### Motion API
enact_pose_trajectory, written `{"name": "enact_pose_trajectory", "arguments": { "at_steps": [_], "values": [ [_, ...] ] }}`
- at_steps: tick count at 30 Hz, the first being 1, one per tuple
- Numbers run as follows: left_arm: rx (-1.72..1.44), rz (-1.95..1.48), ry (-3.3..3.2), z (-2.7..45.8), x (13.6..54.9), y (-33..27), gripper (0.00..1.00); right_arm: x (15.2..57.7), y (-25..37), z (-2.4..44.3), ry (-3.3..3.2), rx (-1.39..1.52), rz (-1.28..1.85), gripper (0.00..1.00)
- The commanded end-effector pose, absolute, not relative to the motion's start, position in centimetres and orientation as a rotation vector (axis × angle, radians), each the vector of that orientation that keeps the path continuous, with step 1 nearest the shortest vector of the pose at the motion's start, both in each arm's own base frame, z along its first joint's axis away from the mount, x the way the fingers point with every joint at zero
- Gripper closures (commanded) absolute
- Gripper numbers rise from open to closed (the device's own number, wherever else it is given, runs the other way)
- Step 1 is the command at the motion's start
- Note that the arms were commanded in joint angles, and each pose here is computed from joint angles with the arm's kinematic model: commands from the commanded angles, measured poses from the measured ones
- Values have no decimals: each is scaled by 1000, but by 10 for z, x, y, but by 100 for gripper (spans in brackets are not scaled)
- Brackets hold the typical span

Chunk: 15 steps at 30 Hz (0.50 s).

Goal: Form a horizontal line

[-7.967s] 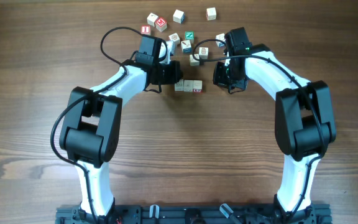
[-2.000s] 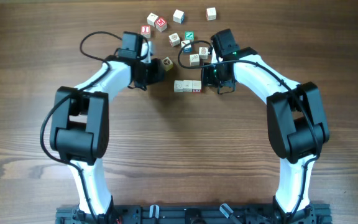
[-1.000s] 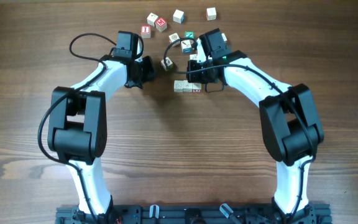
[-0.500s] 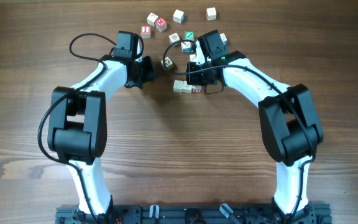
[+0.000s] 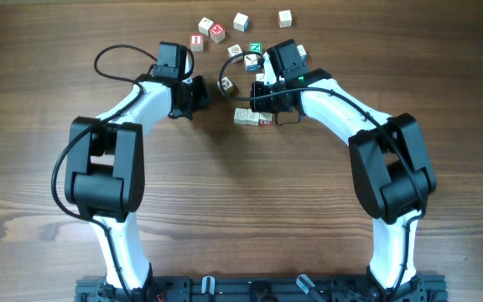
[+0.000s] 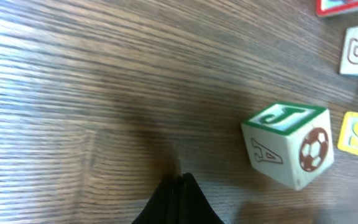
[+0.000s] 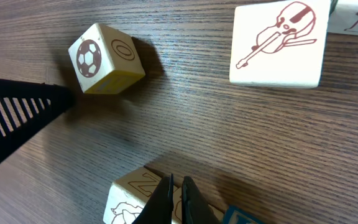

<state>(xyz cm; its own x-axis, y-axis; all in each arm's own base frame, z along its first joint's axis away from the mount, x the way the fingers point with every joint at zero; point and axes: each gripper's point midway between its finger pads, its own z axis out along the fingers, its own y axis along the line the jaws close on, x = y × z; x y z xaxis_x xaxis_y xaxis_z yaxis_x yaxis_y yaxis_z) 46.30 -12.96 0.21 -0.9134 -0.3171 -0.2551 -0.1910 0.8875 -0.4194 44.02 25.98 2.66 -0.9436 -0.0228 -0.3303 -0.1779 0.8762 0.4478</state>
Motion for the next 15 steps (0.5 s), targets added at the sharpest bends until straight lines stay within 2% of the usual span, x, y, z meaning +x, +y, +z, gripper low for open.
{"name": "enact_pose_trajectory", "arguments": {
  "at_steps": [1,6,15],
  "values": [
    [-147,-719,2783,1,444,-167,96,443,264,46,2687,-178,715,93],
    [-49,-710,2829,-3,428,-178,96,442,264,45,2692,-177,713,93],
    [21,-746,2820,0,425,-189,96,438,262,43,2714,-170,708,94]
  ]
}}
